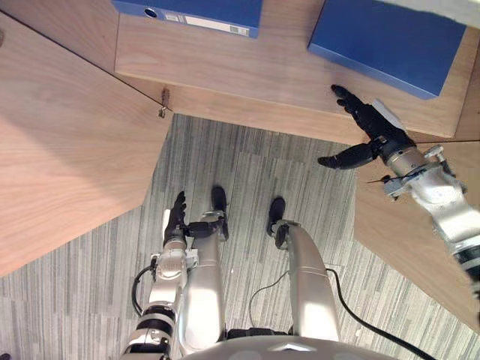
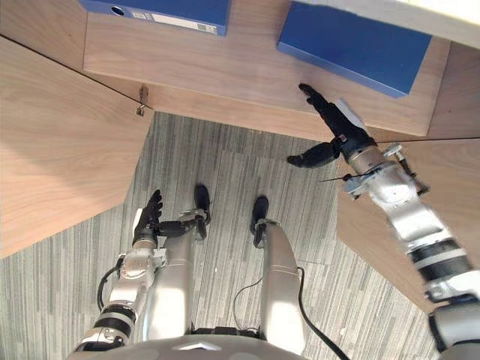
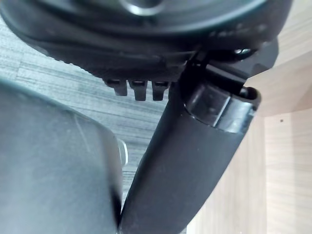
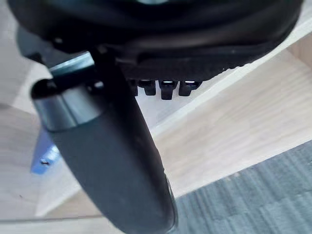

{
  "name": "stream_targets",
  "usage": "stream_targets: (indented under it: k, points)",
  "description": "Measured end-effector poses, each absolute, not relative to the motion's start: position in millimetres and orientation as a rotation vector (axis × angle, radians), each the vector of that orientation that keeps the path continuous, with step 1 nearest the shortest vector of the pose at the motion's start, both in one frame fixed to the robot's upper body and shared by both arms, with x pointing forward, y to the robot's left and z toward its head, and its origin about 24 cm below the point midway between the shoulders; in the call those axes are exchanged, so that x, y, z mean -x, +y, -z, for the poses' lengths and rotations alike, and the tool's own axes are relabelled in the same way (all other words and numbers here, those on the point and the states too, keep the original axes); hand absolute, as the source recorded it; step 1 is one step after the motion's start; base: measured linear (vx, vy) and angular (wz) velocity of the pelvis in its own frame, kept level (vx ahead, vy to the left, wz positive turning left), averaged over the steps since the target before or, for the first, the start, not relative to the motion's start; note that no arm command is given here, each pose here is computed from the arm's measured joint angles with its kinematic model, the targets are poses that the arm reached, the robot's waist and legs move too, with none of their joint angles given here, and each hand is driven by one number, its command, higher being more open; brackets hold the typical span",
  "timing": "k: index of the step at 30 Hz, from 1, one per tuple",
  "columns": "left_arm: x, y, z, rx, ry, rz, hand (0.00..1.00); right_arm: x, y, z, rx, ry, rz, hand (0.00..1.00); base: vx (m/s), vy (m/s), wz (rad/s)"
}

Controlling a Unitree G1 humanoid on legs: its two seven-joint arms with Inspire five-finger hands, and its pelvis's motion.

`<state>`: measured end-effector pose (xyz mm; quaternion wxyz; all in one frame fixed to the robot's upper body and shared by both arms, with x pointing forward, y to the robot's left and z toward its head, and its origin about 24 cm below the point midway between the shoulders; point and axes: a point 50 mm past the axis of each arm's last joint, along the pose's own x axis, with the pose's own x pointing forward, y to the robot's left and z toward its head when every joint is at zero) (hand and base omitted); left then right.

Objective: Walk over to the cabinet, pick up the folder, carry it to the office cabinet, place the folder inside the office cabinet, then close the office cabinet door

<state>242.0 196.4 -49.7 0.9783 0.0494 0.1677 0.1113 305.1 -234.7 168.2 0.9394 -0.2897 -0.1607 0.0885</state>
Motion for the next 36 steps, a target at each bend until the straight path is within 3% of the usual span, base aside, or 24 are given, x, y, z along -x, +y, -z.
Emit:
stream_targets:
  k: [5,10,18,36]
  points:
    - [-244.7,193.8,46.9,-0.110,0.323,-0.234,1.00,-292.4,-213.3,-192.3,0.407,-0.576,-0.019,0.00,0.01,-0.005,-0.01]
    - [-245.0,194.5,46.1,-0.114,0.318,-0.256,1.00,-287.2,-205.6,-203.2,0.602,-0.699,0.101,0.00,-0.01,-0.008,0.00]
    - [-245.3,194.2,45.7,-0.123,0.315,-0.275,1.00,-292.9,-197.4,-191.5,0.720,-0.669,0.114,0.00,0.00,-0.003,0.00]
    - [-247.7,198.5,41.8,-0.098,0.298,-0.331,1.00,-331.1,-223.5,-200.8,0.753,-0.546,0.296,0.00,0.00,-0.004,0.01]
